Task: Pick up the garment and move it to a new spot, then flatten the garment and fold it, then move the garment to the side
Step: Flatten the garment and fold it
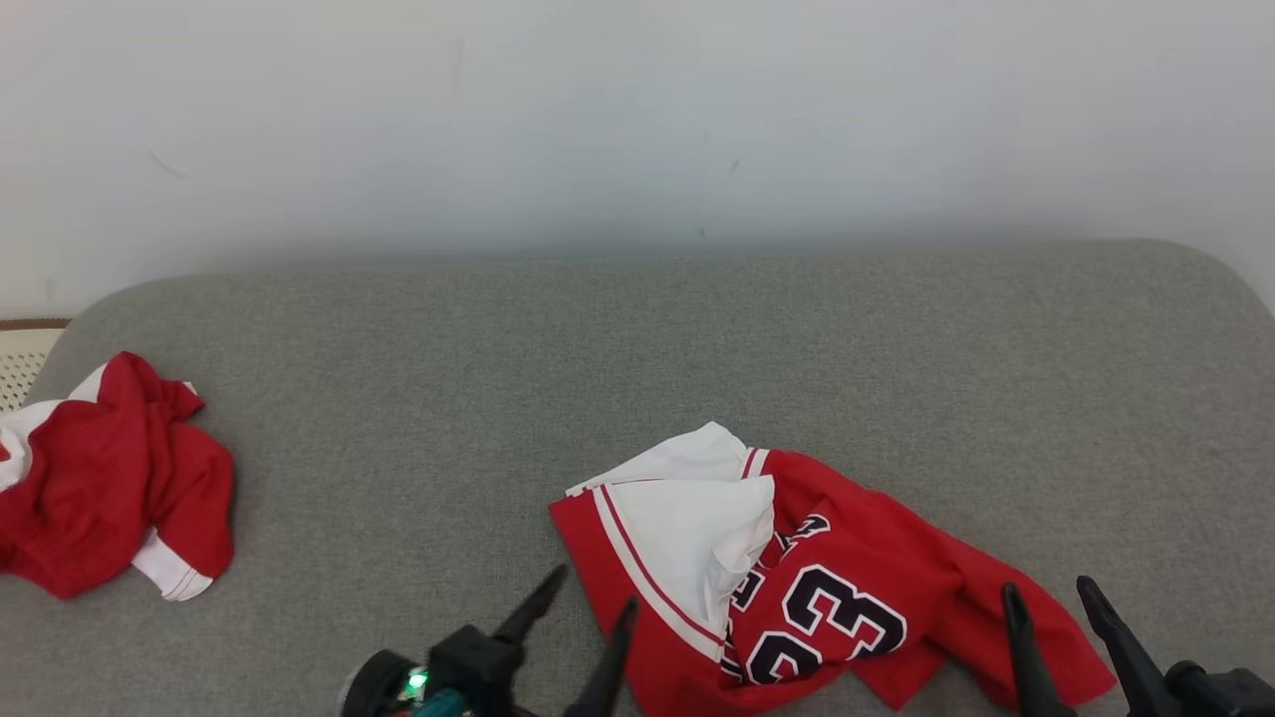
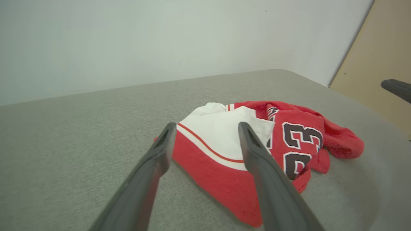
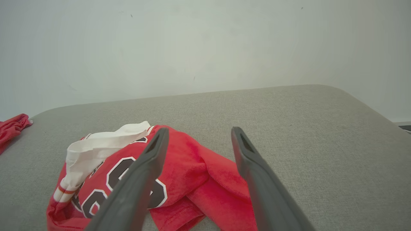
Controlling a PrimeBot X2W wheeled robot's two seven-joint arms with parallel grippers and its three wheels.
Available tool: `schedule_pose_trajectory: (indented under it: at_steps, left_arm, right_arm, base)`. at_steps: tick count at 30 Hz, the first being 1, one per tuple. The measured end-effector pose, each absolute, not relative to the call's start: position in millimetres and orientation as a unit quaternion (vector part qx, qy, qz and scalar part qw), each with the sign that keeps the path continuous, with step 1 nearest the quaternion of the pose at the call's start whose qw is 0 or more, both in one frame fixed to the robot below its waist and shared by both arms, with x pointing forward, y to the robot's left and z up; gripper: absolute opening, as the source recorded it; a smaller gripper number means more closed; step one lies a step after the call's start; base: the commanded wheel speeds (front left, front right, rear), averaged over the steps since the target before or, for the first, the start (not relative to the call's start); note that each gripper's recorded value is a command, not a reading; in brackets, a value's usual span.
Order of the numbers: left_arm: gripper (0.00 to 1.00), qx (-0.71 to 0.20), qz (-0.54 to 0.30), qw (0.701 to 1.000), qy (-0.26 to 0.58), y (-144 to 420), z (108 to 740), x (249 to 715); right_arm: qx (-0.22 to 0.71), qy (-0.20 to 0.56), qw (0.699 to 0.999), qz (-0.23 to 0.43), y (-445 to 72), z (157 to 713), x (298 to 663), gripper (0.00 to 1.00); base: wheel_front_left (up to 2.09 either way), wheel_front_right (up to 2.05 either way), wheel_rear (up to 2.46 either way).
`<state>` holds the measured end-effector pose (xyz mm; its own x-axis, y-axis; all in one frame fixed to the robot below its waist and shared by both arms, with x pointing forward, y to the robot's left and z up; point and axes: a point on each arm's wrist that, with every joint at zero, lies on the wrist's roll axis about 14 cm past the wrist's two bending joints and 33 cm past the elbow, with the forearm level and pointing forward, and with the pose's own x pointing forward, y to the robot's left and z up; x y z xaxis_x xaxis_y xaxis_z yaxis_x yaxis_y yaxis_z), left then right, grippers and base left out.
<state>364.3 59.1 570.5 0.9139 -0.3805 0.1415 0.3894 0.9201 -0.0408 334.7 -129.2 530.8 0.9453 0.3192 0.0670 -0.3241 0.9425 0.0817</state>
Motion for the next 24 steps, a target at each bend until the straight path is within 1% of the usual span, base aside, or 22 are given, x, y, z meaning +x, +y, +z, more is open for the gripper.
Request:
schedule_pose_trajectory:
  at_steps: [3, 7, 12, 18, 19, 20, 24]
  left_arm:
    - [1.00, -0.039, -0.265, 0.963, -0.039, 15.7, 565.7, 360.6]
    - [1.00, -0.037, -0.324, 0.945, -0.018, -25.3, 560.8, 360.9]
    - [1.00, -0.022, -0.348, 0.937, 0.007, -47.3, 548.1, 376.7]
    - [1.00, -0.001, -0.339, 0.940, 0.046, -53.1, 523.4, 402.7]
    - [0.45, -0.004, -0.339, 0.940, 0.049, -54.0, 521.1, 405.7]
    - [0.00, -0.009, -0.337, 0.940, 0.048, -54.4, 520.5, 408.8]
    - [0.00, -0.018, -0.319, 0.946, 0.049, -47.3, 515.3, 420.8]
  right_arm:
    - [0.049, -0.022, 0.985, 0.161, -129.8, 528.3, 335.7, 1.00]
    - [0.054, -0.020, 0.987, 0.152, -135.1, 526.3, 338.4, 1.00]
    - [0.060, -0.020, 0.989, 0.133, -144.5, 524.0, 340.3, 1.00]
    - [0.065, -0.012, 0.993, 0.103, -161.0, 515.6, 338.9, 1.00]
    - [0.065, -0.012, 0.993, 0.099, -163.3, 514.7, 339.4, 1.00]
    - [0.065, -0.010, 0.993, 0.094, -165.9, 513.1, 339.7, 1.00]
    - [0.067, -0.003, 0.995, 0.079, -173.9, 506.9, 341.1, 1.00]
  base:
    - [0.00, 0.00, 0.00]
    - [0.00, 0.00, 0.00]
    - [0.00, 0.00, 0.00]
    - [0.00, 0.00, 0.00]
    - [0.00, 0.00, 0.00]
    - [0.00, 0.00, 0.00]
    - [0.00, 0.00, 0.00]
